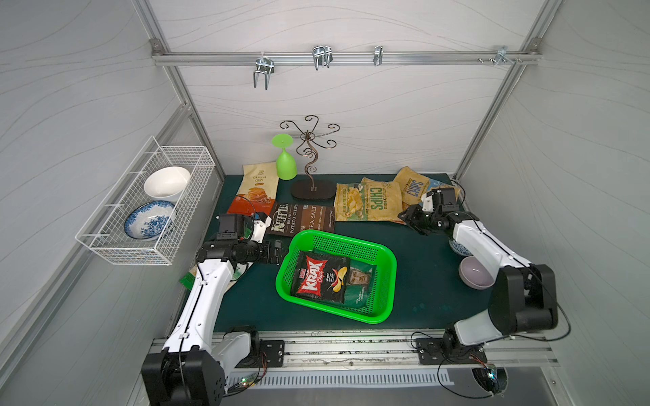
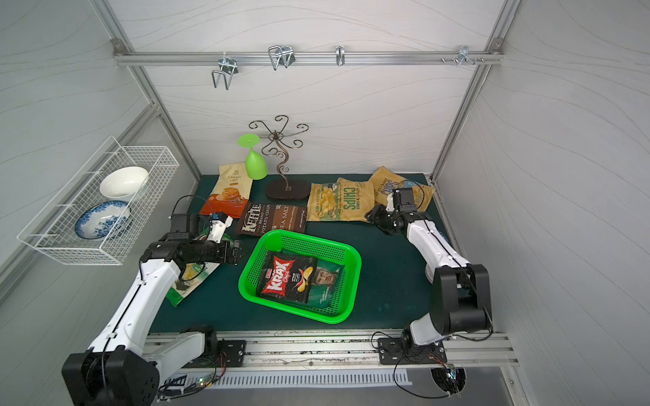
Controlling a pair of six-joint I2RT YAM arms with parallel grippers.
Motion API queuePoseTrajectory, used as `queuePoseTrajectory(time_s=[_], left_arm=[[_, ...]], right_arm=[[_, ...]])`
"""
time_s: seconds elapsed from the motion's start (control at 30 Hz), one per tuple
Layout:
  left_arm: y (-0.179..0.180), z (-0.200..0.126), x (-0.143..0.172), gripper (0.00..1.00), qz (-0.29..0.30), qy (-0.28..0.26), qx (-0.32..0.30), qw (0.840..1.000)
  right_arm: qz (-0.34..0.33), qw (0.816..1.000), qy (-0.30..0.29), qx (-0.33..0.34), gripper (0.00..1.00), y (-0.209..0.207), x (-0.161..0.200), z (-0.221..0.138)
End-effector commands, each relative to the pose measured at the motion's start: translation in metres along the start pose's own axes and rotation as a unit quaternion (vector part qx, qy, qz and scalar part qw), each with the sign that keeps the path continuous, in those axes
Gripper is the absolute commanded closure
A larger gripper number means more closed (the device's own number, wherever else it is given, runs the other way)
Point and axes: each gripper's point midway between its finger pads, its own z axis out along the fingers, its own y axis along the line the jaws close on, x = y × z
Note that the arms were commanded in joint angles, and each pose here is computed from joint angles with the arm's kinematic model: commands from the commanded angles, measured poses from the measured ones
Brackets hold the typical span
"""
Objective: Put the potato chips into the basket
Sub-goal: Place the potato chip in the basket, then pick up the potato chip from the center of the board.
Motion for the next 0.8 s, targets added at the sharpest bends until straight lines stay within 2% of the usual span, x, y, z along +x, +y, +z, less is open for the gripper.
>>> queuePoseTrajectory(time_s=[0.0, 0.37, 0.6, 0.77], left_arm=[[0.0, -0.002, -0.008, 0.01, 0.009, -0.015, 0.0, 1.0], [0.0, -0.003, -0.008, 0.01, 0.01, -0.017, -0.001, 1.0], [0.0, -0.003, -0.008, 0.01, 0.01, -0.017, -0.001, 1.0], [-0.001, -0.004, -0.009, 0.01, 0.011, -0.019, -0.001, 1.0]], right_arm=[[0.001, 1.0, -0.001, -0.005, 0.44, -0.005, -0.027, 0.013], [0.003, 0.999, 0.04, 0.024, 0.41, -0.025, -0.071, 0.088], [-0.027, 0.997, 0.023, 0.065, 0.41, -0.042, -0.088, 0.105], [-0.04, 0.997, 0.032, 0.066, 0.41, -0.048, -0.088, 0.118]])
